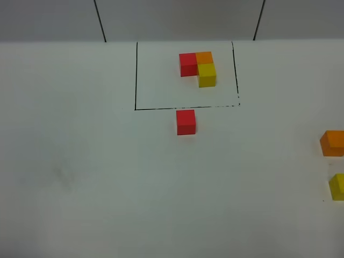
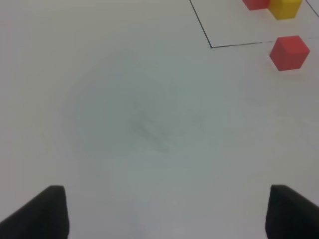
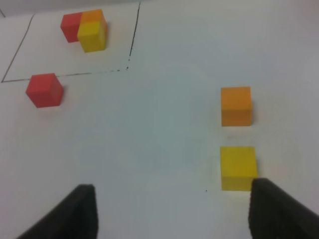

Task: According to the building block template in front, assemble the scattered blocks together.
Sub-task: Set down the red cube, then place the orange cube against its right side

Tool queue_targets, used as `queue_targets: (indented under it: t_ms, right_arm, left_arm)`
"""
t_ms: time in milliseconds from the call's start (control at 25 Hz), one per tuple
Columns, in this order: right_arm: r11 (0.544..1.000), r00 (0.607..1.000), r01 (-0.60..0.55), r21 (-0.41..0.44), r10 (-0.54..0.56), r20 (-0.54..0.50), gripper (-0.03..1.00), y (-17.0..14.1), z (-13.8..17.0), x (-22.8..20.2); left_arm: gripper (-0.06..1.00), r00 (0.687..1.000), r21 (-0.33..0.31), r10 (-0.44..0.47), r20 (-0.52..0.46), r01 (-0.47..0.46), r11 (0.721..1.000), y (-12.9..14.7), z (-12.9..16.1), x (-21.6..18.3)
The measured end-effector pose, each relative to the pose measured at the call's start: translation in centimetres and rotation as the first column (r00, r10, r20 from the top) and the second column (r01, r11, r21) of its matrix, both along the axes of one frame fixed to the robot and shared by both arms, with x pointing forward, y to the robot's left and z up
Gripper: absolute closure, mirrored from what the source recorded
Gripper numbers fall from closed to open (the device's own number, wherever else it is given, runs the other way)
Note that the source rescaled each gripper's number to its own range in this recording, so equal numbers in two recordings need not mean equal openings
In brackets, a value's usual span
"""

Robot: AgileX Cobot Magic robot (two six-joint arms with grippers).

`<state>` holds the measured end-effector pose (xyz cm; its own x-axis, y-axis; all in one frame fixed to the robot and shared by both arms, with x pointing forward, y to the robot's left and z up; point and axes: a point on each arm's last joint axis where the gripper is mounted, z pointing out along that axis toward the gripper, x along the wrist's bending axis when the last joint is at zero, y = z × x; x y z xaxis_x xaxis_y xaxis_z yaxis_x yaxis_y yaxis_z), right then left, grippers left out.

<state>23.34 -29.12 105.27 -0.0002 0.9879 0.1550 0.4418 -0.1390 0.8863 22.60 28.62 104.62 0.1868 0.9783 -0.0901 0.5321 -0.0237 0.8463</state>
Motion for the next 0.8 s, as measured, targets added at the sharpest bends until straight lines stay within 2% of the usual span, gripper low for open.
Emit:
queue_targets:
  t_ms: [800]
  right_arm:
    - [1.000, 1.000, 0.000, 0.000, 0.000, 0.000, 0.61, 0.00, 0.00, 0.00]
  left_arm:
    - [0.20, 1.000, 0.002, -0.008, 0.000, 0.008, 1.000, 0.03, 0.00, -0.01]
